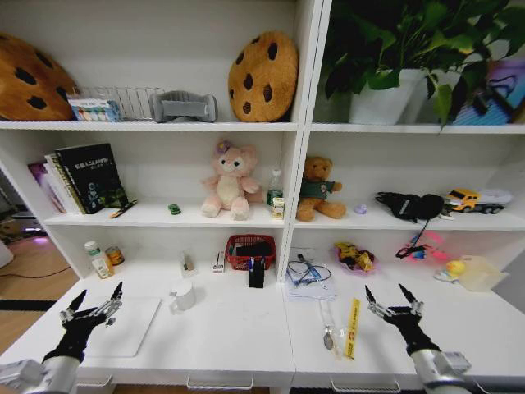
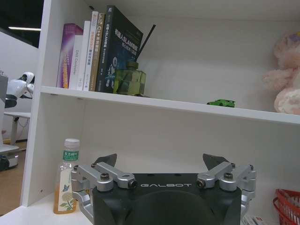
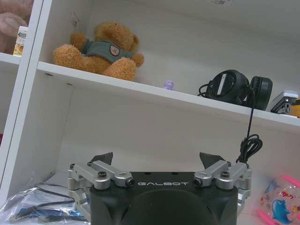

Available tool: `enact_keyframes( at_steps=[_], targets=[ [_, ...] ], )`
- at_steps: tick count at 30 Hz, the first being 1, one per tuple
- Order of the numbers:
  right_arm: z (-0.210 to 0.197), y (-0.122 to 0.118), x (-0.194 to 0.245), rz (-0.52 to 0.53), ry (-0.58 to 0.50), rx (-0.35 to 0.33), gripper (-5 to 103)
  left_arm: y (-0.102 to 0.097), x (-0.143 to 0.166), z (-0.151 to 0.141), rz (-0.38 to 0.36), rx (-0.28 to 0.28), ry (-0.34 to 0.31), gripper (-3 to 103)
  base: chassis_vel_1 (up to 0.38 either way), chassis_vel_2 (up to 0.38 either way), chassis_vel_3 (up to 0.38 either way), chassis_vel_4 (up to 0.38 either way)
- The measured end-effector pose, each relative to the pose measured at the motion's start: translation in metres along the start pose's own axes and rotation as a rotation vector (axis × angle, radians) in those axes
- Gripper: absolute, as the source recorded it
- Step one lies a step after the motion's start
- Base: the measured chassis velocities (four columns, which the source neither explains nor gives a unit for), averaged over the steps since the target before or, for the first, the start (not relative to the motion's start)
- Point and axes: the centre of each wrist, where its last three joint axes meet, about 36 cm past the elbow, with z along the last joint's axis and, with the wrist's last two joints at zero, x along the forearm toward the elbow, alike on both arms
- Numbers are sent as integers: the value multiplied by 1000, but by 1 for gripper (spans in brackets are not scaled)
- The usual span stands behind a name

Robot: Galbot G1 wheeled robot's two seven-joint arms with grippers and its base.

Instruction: Organize the objects on the table.

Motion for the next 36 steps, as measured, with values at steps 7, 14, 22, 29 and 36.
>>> enact_keyframes(
  at_steps=[7, 14, 22, 29, 36],
  targets=[
    [-6, -5, -6, 12, -21, -8, 100, 0, 0, 0, 0, 0, 0, 100, 0, 0, 0, 0],
    [-7, -4, -8, 11, -18, -16, 100, 0, 0, 0, 0, 0, 0, 100, 0, 0, 0, 0],
    [-7, -3, -8, 11, -16, -17, 100, 0, 0, 0, 0, 0, 0, 100, 0, 0, 0, 0],
    [-6, -3, -8, 12, -15, -18, 100, 0, 0, 0, 0, 0, 0, 100, 0, 0, 0, 0],
    [-6, -4, -9, 12, -14, -18, 100, 0, 0, 0, 0, 0, 0, 100, 38, 54, -50, -49]
  ],
)
